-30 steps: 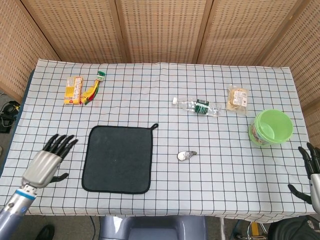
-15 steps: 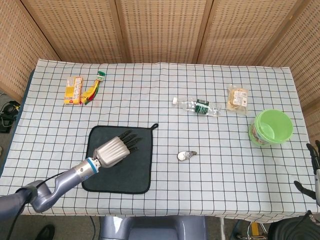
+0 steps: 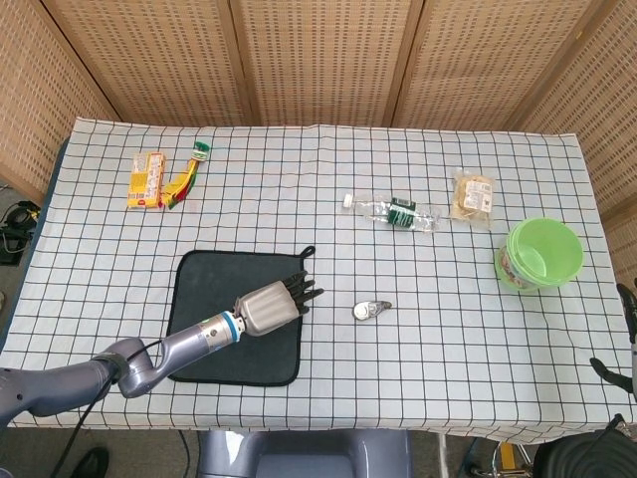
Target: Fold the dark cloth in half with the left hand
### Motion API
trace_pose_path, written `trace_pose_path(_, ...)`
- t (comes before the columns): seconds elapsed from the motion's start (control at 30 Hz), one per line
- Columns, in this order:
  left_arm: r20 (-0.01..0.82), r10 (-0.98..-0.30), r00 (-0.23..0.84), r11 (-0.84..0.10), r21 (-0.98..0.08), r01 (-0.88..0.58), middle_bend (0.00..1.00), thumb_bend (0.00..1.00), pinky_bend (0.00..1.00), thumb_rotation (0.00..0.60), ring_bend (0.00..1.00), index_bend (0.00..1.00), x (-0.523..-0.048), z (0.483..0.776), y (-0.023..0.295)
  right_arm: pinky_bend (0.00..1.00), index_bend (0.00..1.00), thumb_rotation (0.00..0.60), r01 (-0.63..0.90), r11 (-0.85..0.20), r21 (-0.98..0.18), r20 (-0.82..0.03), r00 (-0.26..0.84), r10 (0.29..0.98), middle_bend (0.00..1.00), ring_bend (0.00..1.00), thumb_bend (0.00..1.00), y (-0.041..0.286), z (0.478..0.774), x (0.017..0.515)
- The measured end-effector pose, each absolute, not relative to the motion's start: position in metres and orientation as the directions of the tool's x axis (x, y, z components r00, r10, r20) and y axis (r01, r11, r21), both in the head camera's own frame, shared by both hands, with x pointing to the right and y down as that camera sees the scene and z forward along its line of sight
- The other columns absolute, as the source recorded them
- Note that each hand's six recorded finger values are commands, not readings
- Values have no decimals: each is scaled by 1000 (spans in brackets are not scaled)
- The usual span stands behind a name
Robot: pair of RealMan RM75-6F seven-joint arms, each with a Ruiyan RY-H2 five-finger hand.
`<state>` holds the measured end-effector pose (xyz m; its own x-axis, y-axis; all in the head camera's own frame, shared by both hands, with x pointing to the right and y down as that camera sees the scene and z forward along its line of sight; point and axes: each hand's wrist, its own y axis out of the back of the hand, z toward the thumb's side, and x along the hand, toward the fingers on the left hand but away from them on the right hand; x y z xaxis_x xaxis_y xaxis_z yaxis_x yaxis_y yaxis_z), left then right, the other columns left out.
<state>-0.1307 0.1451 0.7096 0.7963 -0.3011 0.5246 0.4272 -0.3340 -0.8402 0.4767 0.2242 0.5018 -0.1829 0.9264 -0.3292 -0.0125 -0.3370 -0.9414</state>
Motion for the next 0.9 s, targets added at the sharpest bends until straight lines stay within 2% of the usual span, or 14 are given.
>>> trace_pose_path(0.53, 552, -256, 794, -270, -829, 489, 0, 410, 0, 600, 0, 352, -98, 726, 152, 0, 0, 600, 4, -330, -944, -325, -188, 927, 0, 0, 0, 224, 499, 481)
trace_pose_path(0.9, 555, -261, 790, -248, -829, 501, 0, 411, 0, 600, 0, 372, -88, 732, 154, 0, 0, 600, 12, -327, -945, -323, -190, 927, 0, 0, 0, 223, 497, 484)
